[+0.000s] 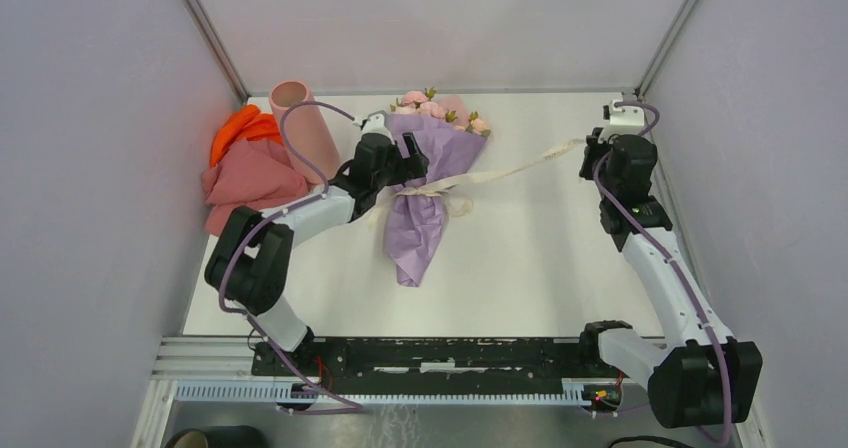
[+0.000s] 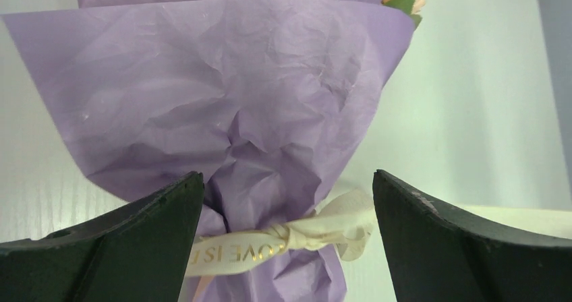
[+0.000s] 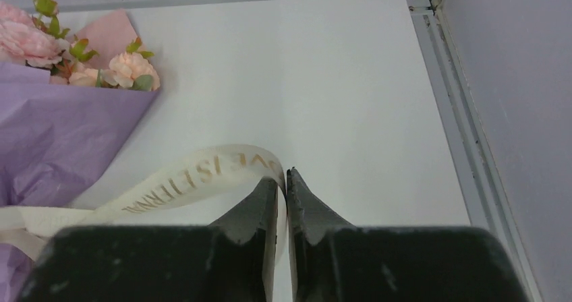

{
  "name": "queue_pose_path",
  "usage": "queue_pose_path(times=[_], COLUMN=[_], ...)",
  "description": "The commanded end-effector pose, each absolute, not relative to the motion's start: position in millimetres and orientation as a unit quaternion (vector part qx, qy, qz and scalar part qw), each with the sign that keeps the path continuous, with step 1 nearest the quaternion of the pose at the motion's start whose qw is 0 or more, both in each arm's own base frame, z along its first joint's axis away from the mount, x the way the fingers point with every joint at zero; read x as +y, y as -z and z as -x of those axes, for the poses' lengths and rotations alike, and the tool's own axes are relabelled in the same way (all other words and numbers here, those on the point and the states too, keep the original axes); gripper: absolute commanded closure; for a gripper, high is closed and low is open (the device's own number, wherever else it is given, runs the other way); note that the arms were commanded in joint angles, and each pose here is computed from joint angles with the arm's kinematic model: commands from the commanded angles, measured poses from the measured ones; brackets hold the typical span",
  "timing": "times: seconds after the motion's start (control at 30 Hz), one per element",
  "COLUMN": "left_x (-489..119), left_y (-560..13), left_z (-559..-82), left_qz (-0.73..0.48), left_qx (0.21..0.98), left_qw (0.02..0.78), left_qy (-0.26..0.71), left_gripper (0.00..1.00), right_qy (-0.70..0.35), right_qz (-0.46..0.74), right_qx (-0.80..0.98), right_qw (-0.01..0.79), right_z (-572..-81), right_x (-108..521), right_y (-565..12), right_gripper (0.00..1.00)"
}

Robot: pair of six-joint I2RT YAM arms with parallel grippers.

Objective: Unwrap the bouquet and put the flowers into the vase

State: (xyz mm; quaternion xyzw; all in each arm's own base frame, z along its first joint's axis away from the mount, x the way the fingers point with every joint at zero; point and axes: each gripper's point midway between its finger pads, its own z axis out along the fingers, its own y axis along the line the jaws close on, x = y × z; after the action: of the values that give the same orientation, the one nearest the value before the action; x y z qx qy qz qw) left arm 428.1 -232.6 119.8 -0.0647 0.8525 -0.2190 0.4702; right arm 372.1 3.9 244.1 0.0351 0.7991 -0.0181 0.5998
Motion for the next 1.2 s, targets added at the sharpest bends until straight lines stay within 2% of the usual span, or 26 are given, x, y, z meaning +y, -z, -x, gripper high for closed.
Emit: queue_pose_path(times=[0.0, 0.17, 0.27, 0.33, 0.37, 0.43, 0.5, 0.53, 0.57, 0.67, 0.73, 1.0, 1.17], left_x=[-226.9, -207.9, -200.0, -196.9, -195.9, -193.4, -194.3, -194.5, -193.4, -190.0, -190.1, -178.3, -186.6], left_y=[-179.3, -198.3, -198.4, -192.4, -189.7, -184.4, -191.0, -192.9, -192.5, -181.6, -171.0, -160.2, -142.3], left_z=[-422.5, -398.0, -379.0, -367.9, -363.1, -353.9, -349.9, -349.0, -349.4, -350.5, -349.5, -355.3, -361.5], left_qz=[0.103, 0.163, 0.196, 0.217, 0.228, 0.252, 0.257, 0.257, 0.26, 0.283, 0.308, 0.431, 0.476], left_qx=[0.805, 0.78, 0.772, 0.77, 0.768, 0.758, 0.743, 0.74, 0.741, 0.747, 0.743, 0.655, 0.647], left_qw=[0.521, 0.53, 0.518, 0.505, 0.499, 0.488, 0.493, 0.495, 0.496, 0.484, 0.469, 0.448, 0.399], left_qy=[0.264, 0.29, 0.312, 0.325, 0.332, 0.351, 0.373, 0.375, 0.371, 0.358, 0.366, 0.43, 0.441], left_gripper=[0.0, 0.0, 0.0, 0.01, 0.01, 0.02, 0.04, 0.04, 0.04, 0.04, 0.04, 0.04, 0.09], right_qy=[0.016, 0.001, -0.026, -0.046, -0.05, -0.046, -0.041, -0.047, -0.052, -0.088, -0.092, -0.091, -0.092], right_qz=[-0.044, -0.038, -0.025, -0.018, -0.016, -0.02, -0.018, -0.015, -0.013, 0.007, 0.013, 0.024, 0.027], right_qx=[0.797, 0.799, 0.801, 0.796, 0.797, 0.797, 0.799, 0.799, 0.797, 0.798, 0.8, 0.805, 0.805], right_qw=[0.602, 0.6, 0.598, 0.603, 0.602, 0.602, 0.6, 0.6, 0.601, 0.595, 0.593, 0.586, 0.585], right_z=[-371.0, -370.5, -369.2, -370.6, -370.0, -369.8, -369.8, -370.1, -370.7, -371.6, -371.0, -365.8, -365.3], right_x=[3.3, 9.2, 19.9, 27.7, 29.7, 27.6, 26.6, 29.0, 31.1, 48.2, 53.9, 60.0, 61.5], right_y=[-235.7, -228.1, -222.4, -220.7, -217.3, -213.0, -210.6, -211.2, -211.7, -207.7, -203.9, -195.3, -194.3], right_gripper=[0.83, 0.81, 0.65, 0.59, 0.59, 0.69, 0.84, 0.87, 0.86, 0.7, 0.65, 0.64, 0.64])
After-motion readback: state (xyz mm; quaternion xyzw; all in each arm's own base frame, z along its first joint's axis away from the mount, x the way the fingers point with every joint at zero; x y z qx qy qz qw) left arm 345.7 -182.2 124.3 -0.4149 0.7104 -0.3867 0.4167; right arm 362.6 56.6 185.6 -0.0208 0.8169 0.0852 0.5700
